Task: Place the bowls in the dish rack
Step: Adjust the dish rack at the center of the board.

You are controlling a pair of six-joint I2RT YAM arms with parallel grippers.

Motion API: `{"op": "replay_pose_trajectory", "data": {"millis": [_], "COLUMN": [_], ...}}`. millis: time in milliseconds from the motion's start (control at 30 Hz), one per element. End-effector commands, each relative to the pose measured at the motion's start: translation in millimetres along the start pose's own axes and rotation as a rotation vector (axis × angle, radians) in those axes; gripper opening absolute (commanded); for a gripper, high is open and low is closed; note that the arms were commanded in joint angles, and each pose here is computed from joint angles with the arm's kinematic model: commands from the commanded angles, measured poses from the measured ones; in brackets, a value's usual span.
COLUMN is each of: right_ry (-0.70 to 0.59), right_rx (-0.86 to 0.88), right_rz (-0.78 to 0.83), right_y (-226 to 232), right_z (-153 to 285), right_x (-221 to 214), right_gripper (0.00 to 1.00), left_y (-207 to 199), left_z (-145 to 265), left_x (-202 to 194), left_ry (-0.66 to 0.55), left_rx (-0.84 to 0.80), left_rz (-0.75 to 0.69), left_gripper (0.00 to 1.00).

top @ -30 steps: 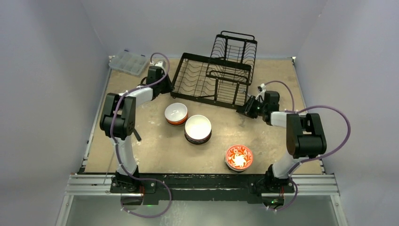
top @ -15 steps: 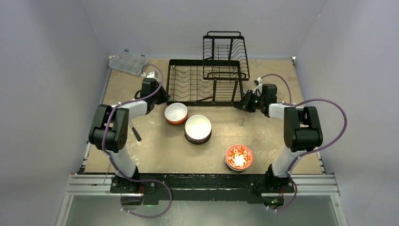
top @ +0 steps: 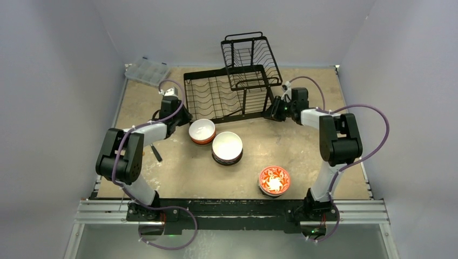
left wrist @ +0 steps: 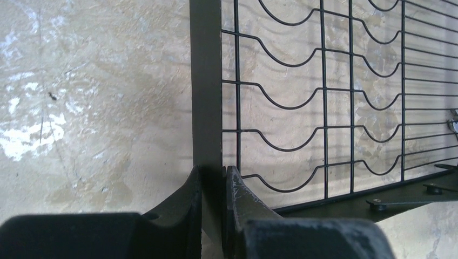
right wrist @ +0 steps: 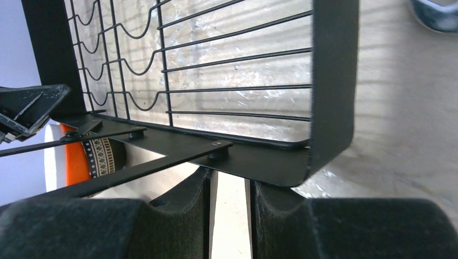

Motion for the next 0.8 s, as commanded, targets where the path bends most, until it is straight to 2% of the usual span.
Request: {"op": "replay_pose_trajectory", "data": {"millis": [0, 533, 667, 700, 767], "right_ry": [-0.067, -0.028, -0.028, -0.030, -0.049], "right_rx": [0.060, 0.061, 0.050, 0.045, 0.034], "right_rz": [0.102, 0.131, 0.148, 0.155, 0.173], "right_y": [35, 42, 40, 40, 40], "right_z": [-10, -26, -23, -21, -14], "right_x": [24, 19, 17, 16, 16], "right_gripper": [0.28, 0.31, 0.39, 0.43, 0.54], "left_y": [-65, -62, -58, -56, -50], "left_z": [38, 68, 72, 73, 75], "left_x": [-24, -51, -48, -44, -35], "left_ry": [0.109, 0.126, 0.119, 0.112, 0.100], "left_rx": [-0.308, -0.300, -0.269, -0.247, -0.194], "left_rz": [0.017, 0.028, 0.003, -0.011, -0.035], "left_gripper": [0.00, 0.00, 0.00, 0.11, 0.37]}}
Point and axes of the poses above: each gripper's point midway between its finger pads, its own z axis back along the fingers, its own y axis along the line the jaws close on, x = y × z, the point moved 2 cm from there along z, back along the fingers, and after that the axes turned 13 degrees about -z, right-handed, at the moved point
